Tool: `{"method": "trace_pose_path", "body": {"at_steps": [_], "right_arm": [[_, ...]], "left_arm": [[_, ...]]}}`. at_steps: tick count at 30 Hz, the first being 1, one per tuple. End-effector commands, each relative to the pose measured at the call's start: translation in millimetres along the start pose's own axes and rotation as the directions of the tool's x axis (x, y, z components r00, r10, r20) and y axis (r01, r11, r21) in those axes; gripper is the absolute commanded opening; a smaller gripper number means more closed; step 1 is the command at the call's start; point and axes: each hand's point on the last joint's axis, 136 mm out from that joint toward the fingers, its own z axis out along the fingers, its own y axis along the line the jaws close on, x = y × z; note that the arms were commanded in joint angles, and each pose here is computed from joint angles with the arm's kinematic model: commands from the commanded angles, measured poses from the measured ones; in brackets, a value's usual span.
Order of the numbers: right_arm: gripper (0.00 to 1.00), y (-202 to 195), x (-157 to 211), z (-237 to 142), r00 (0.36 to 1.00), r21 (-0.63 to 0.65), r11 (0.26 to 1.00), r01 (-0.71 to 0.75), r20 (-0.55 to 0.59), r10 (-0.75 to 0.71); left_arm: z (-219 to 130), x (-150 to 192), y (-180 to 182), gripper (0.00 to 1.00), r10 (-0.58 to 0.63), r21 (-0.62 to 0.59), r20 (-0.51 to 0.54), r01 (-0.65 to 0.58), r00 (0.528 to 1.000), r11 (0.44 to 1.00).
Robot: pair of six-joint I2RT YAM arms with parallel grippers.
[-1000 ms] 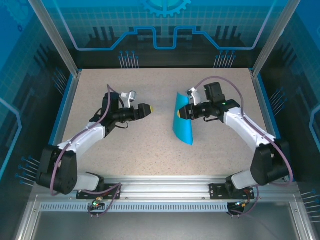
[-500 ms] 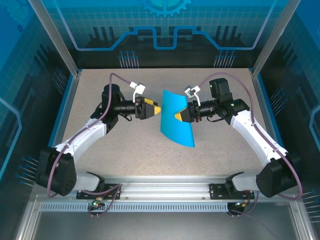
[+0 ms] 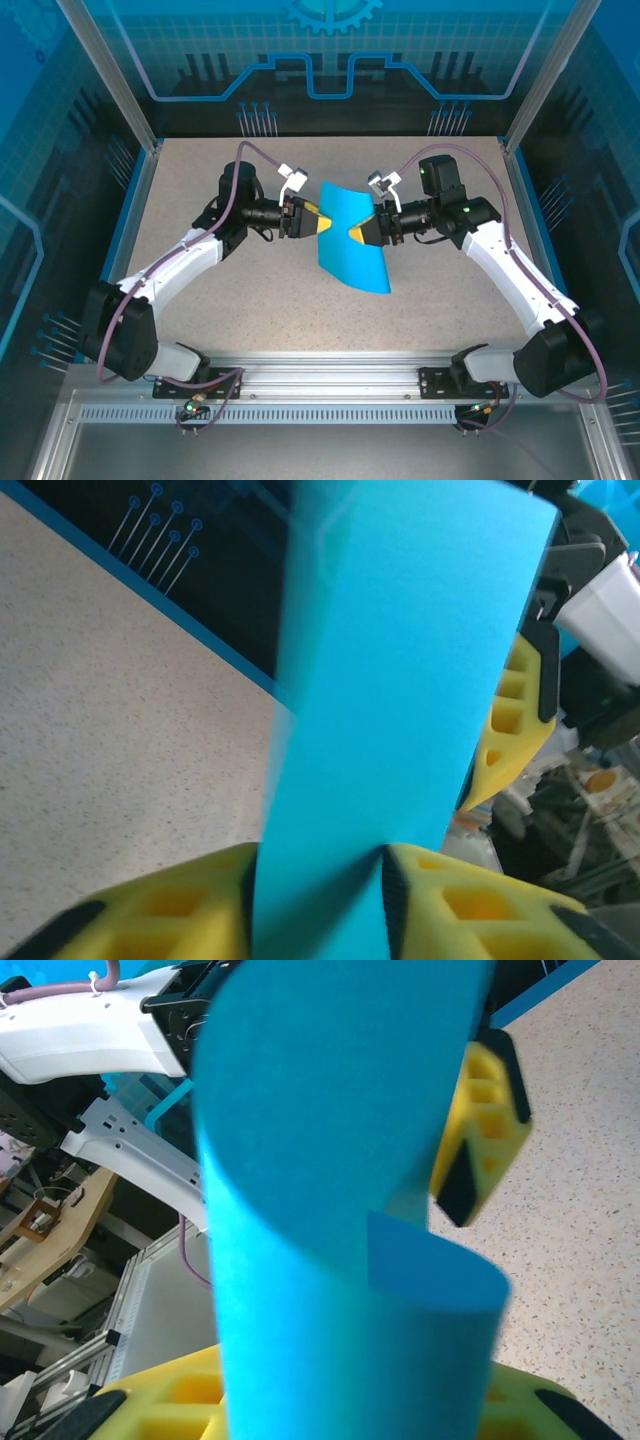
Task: Fold a paper plane with a square sheet of paper (fold left side to right side)
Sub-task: Place a square sheet of paper at the center of the table.
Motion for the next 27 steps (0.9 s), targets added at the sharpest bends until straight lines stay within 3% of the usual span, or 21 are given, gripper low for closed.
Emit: {"method": "trace_pose_path", "body": {"at_steps": [1, 6, 9, 15, 17, 22, 27], "right_arm": [[0.33, -3, -5, -9, 1.000, 0.043, 0.999, 0.006, 0.024, -0.007], [0.42, -27, -2, -20, 0.998, 0.163, 0.986, -0.040, 0.043, 0.033], [0.56, -53, 5, -33, 0.994, 0.297, 0.950, -0.100, 0.070, 0.082], [0.78, -110, 30, -63, 0.969, 0.560, 0.791, -0.247, 0.155, 0.193], [0.82, -127, 44, -70, 0.956, 0.625, 0.724, -0.293, 0.181, 0.230], [0.87, -147, 68, -70, 0.924, 0.652, 0.657, -0.380, 0.231, 0.305], [0.87, -163, 96, -52, 0.887, 0.627, 0.632, -0.455, 0.260, 0.381]], "left_arm": [[2, -3, -8, 0.17, 0.028, 0.021, -0.014, -0.028, 1.000, 0.999], [3, 3, 6, 0.07, -0.007, -0.037, -0.013, 0.006, 1.000, 0.999], [3, 10, 24, 0.01, -0.065, -0.108, -0.015, 0.063, 0.998, 0.992], [6, 37, 70, 0.01, -0.209, -0.239, -0.027, 0.196, 0.978, 0.951], [6, 49, 89, 0.01, -0.260, -0.287, -0.031, 0.240, 0.965, 0.927], [7, 80, 136, 0.00, -0.374, -0.405, -0.038, 0.328, 0.927, 0.853], [-3, 116, 182, 0.00, -0.513, -0.581, -0.052, 0.392, 0.857, 0.714]]}}
